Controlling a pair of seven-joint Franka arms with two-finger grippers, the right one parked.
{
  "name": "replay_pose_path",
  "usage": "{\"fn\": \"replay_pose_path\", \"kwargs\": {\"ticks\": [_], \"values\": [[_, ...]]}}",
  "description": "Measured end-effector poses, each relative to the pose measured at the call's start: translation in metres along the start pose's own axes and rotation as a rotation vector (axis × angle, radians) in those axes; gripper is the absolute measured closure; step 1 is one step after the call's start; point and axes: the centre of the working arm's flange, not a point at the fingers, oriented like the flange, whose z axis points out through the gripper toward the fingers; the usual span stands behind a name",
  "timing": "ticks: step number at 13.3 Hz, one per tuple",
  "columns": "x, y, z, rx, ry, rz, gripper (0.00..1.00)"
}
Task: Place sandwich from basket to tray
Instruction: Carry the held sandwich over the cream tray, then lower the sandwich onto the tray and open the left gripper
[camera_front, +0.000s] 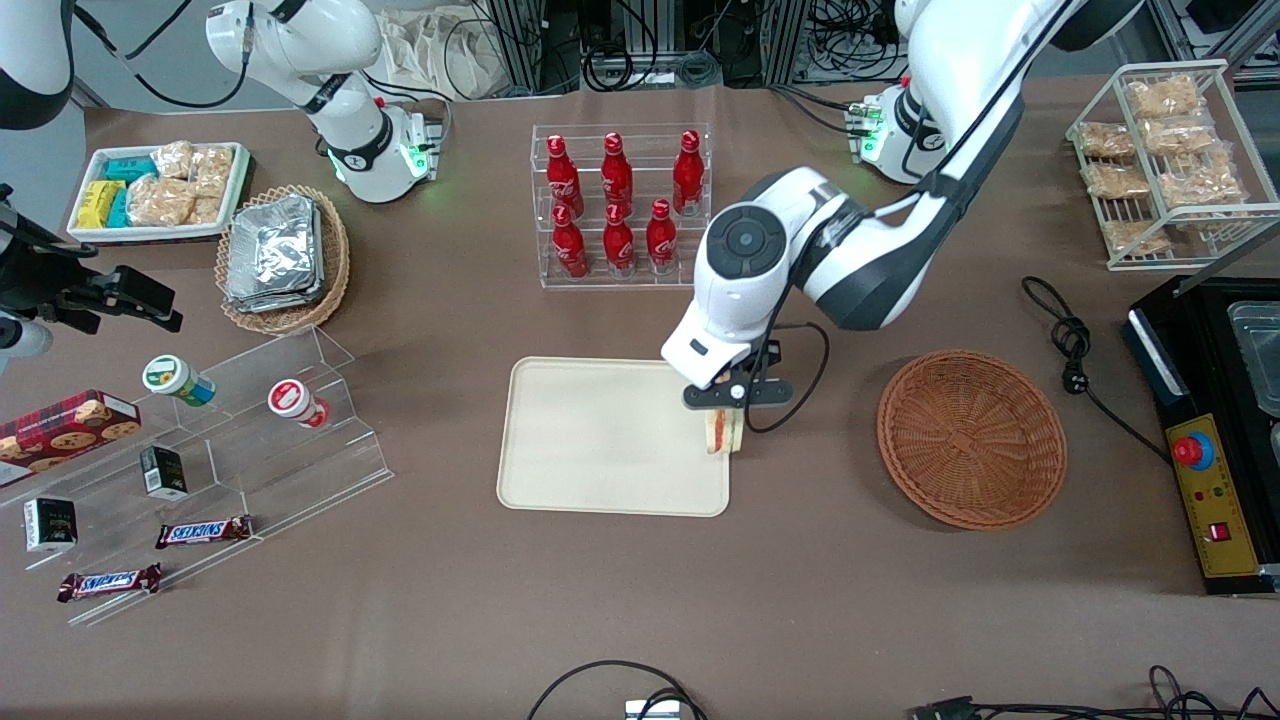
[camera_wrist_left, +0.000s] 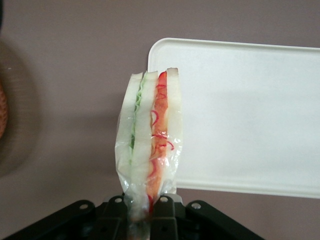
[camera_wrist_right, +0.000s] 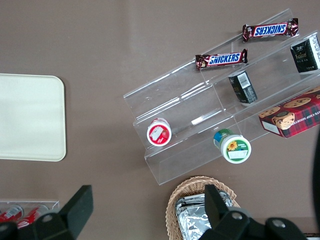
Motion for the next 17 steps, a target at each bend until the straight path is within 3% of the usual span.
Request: {"fn": "replay_pose_path", "kwargs": {"ticks": [5, 13, 15, 16, 17], "values": [[-0.005, 0.032, 0.067, 0.008, 0.041, 0.018, 0.84], [0.003, 0.042, 0.111, 0.003, 0.051, 0.035, 0.85], [0.004, 0.042, 0.118, 0.016, 0.059, 0.048, 0.85], [0.004, 0.042, 0.122, 0.022, 0.061, 0.054, 0.81], [0.004, 0.042, 0.125, 0.021, 0.062, 0.057, 0.7]]}}
